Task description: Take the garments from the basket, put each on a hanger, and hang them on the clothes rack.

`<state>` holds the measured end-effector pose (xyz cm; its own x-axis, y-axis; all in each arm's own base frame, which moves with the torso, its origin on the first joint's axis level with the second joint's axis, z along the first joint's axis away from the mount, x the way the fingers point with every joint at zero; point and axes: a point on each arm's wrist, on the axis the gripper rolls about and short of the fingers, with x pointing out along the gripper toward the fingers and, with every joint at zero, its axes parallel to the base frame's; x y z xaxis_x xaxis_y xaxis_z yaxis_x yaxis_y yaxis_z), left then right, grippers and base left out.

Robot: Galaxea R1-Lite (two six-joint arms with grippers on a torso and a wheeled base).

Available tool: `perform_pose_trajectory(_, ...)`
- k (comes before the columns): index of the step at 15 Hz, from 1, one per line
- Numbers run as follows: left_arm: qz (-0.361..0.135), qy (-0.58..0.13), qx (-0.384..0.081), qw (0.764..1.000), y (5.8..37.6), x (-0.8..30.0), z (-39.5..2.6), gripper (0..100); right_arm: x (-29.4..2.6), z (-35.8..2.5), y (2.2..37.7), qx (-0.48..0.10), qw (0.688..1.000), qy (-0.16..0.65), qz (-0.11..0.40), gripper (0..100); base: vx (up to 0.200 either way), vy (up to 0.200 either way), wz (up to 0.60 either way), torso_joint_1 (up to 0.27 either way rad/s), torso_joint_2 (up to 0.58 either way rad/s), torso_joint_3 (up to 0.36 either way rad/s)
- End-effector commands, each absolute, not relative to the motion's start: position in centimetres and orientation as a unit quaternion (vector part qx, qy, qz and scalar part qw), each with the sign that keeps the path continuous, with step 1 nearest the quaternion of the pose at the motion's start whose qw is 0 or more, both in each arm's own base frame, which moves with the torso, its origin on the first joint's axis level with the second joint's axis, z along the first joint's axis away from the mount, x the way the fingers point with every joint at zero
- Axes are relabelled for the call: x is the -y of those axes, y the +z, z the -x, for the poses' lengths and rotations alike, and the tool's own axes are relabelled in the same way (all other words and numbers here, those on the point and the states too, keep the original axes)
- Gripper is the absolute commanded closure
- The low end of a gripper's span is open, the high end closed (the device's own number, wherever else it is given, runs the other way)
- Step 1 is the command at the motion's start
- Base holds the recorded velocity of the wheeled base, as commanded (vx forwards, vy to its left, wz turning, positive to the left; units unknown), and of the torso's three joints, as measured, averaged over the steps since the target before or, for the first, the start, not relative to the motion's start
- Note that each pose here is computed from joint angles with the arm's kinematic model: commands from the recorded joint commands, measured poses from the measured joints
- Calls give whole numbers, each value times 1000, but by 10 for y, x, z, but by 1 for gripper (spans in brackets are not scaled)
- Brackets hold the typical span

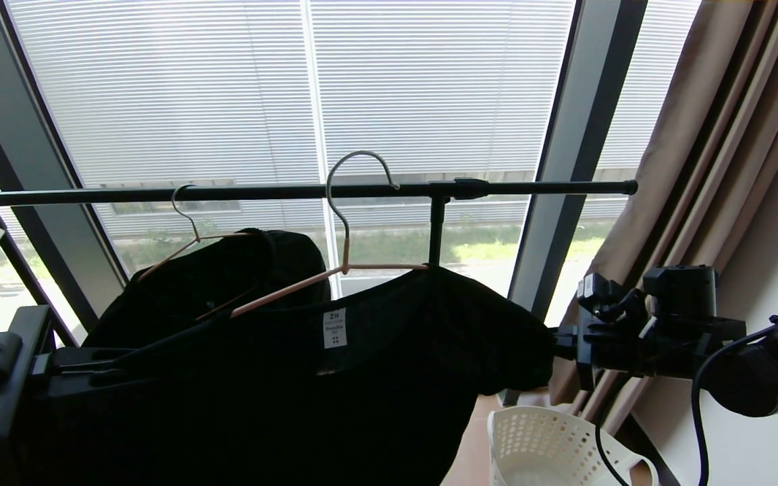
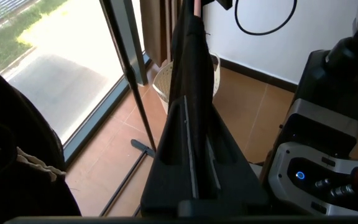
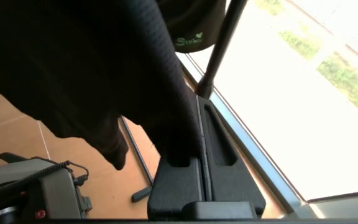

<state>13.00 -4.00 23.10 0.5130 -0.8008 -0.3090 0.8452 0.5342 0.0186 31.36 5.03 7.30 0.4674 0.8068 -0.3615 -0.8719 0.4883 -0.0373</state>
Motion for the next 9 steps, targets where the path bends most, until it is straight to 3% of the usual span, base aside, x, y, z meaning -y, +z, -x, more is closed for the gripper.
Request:
perform_pose_trajectory(1,-82,-468,-133,870,230,37,-128,100,-50,-313,73,-150,850,494,109,100,0,0,0,0,0,0)
perform_pose_trajectory(6,-81,-457,-133,875,229,34,-125,100,-56,-308,72,-152,844,503,108,100,0,0,0,0,0,0)
perform_pose_trajectory(7,-79,-455,-136,876,227,33,-125,100,-58,-307,73,-150,842,506,110,0,0,0,0,0,0,0)
perform_pose_trajectory(9,-69,-454,-143,877,225,33,-124,100,-62,-303,77,-144,840,510,112,0,0,0,0,0,0,0)
